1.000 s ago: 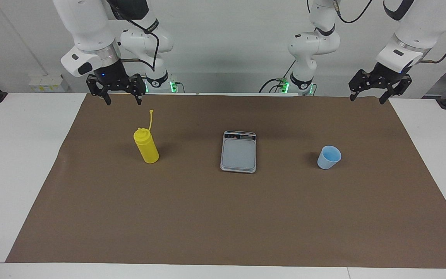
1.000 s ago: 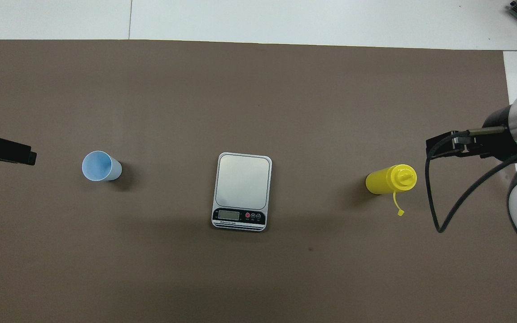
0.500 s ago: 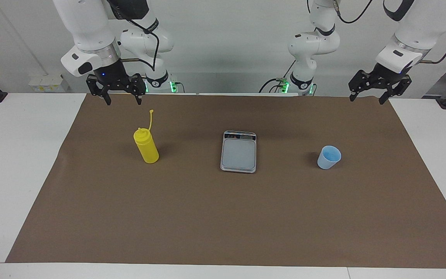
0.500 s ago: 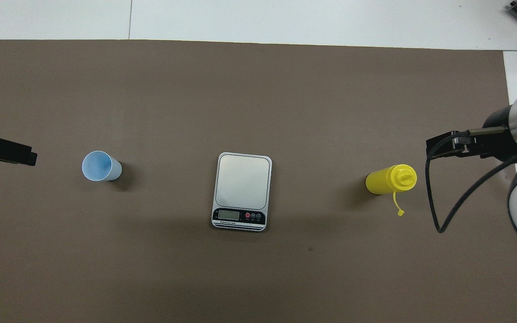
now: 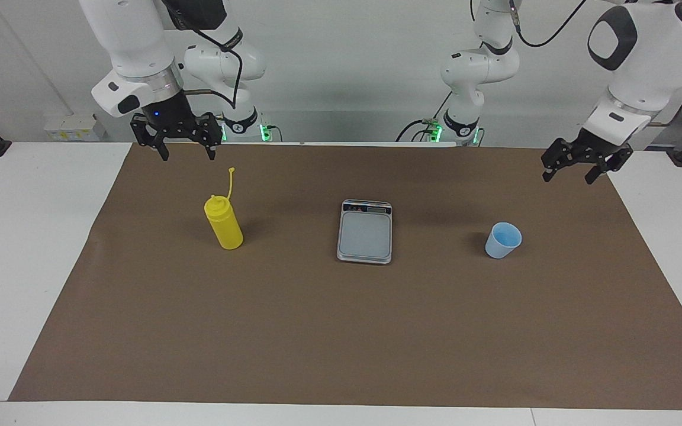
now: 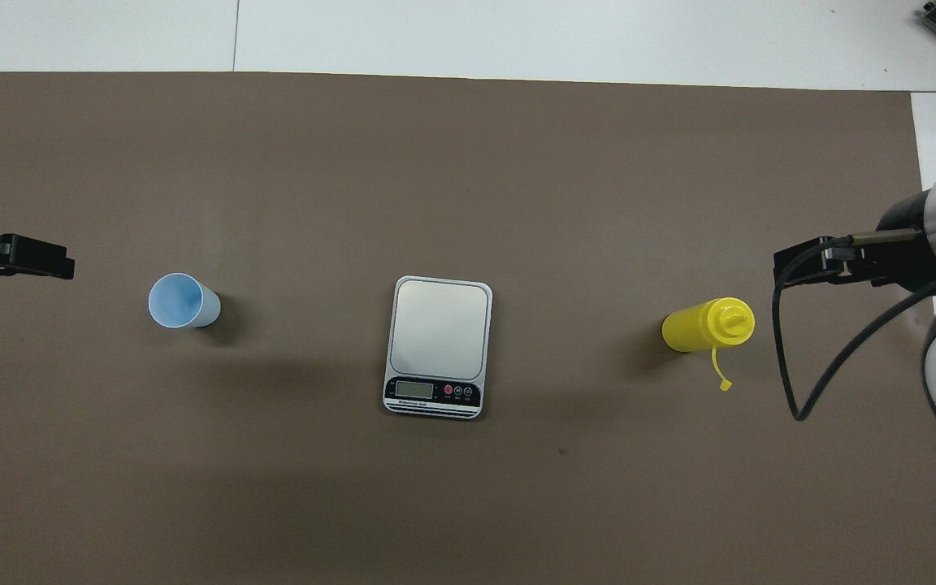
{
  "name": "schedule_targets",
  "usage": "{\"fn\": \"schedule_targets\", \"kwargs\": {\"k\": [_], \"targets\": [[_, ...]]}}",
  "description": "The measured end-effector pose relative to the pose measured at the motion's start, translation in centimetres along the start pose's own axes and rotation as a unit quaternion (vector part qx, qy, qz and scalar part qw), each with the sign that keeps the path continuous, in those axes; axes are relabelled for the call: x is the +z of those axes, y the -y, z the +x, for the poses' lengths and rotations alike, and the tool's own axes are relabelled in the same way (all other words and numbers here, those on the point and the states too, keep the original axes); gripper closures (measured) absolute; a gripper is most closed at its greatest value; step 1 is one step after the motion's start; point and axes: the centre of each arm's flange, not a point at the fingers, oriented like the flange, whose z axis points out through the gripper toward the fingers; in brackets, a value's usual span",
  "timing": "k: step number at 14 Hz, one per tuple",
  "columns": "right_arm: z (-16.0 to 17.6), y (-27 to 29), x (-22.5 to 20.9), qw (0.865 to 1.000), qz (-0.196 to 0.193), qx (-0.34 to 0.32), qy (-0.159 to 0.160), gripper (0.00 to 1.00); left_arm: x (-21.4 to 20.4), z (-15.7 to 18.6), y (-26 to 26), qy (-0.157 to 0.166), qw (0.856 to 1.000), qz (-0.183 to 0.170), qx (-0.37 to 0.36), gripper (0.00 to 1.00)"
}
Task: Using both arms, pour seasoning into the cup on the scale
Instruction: 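Reach the left gripper to the light-blue cup and grasp it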
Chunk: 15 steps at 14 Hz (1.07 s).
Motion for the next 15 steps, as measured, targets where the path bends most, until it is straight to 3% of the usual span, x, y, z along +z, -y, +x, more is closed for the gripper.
{"fn": "schedule_targets", "kwargs": {"k": [7, 15], "targets": [[0.0, 0.0, 0.0, 1.0, 0.0, 0.0, 0.0, 0.0, 12.4, 0.5, 0.0, -0.008, 0.995, -0.004, -0.098, 0.0], [0.0, 0.0, 0.0, 1.0, 0.0, 0.0, 0.0, 0.0, 18.8, -1.7, -1.9, -0.019, 0.991, -0.009, -0.134, 0.0]]}}
